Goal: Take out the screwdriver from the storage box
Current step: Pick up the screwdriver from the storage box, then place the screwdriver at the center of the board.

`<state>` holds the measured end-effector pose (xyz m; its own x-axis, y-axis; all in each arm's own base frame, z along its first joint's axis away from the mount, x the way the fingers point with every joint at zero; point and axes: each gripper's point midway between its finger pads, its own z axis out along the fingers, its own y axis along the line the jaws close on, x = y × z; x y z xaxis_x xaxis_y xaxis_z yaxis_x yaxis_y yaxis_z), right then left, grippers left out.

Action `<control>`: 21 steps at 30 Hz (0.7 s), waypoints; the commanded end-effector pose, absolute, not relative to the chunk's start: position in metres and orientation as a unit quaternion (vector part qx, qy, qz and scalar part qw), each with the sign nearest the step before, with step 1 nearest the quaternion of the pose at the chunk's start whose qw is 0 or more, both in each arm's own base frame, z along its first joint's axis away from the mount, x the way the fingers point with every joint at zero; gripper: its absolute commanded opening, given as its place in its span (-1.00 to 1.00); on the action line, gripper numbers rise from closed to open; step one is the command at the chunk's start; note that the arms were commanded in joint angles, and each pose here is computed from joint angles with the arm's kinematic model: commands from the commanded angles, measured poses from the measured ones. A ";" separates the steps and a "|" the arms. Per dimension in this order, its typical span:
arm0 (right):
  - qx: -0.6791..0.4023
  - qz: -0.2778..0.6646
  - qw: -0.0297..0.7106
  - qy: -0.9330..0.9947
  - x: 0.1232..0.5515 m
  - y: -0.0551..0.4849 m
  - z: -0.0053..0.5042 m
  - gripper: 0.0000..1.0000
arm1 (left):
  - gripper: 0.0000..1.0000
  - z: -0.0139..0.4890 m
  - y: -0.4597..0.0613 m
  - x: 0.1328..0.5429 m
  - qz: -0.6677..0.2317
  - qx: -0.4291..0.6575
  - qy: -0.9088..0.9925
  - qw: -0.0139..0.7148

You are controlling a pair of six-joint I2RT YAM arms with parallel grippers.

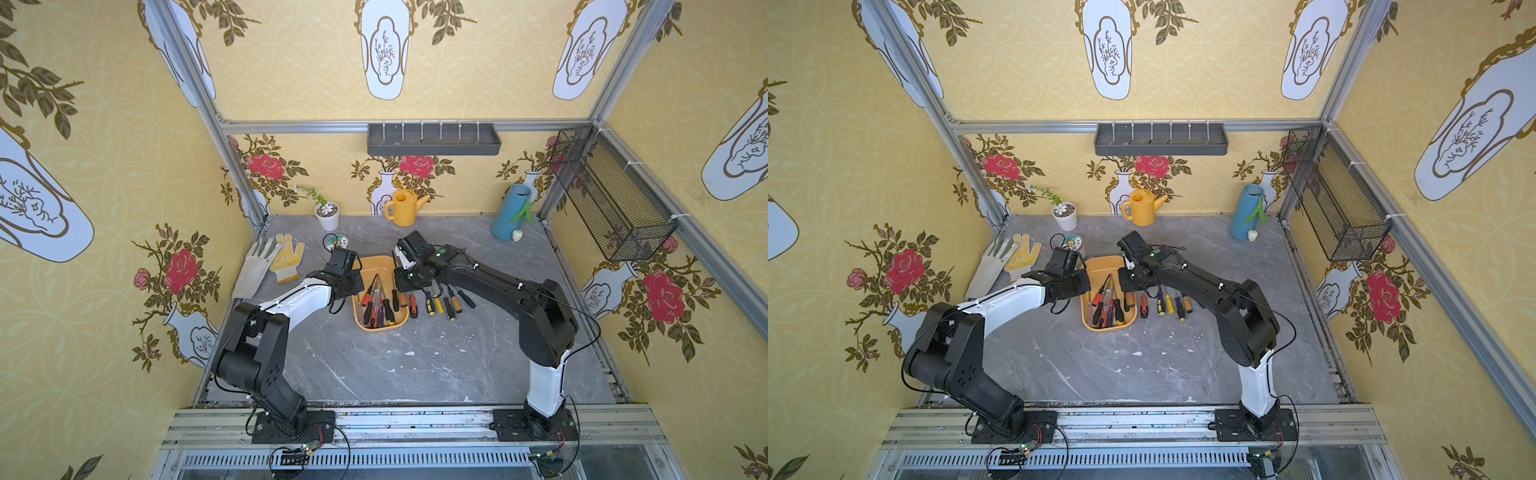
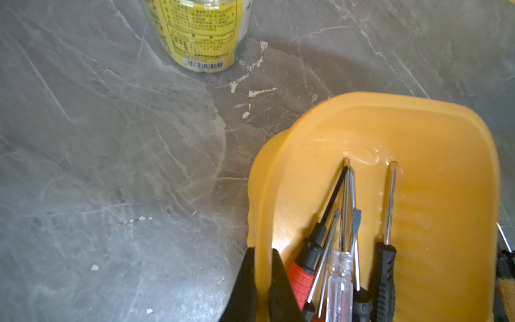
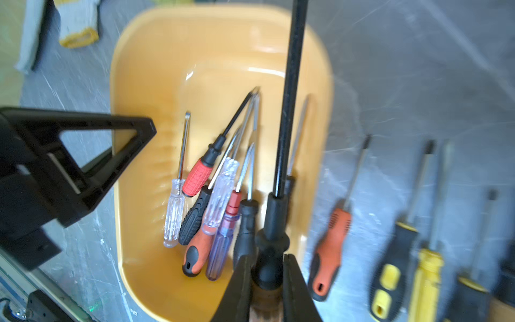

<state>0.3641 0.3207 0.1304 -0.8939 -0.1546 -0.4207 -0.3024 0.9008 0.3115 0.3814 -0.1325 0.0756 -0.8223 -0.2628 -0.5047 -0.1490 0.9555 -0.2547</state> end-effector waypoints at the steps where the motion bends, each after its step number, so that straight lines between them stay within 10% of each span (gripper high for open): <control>1: -0.100 0.183 0.215 0.954 0.374 0.297 0.138 -1.00 | -1.00 0.079 -0.134 0.388 -0.108 -0.111 0.944 0.291; 21: -0.073 0.116 0.116 0.984 0.371 0.264 0.050 -1.00 | -1.00 0.083 -0.132 0.388 -0.105 -0.109 0.944 0.294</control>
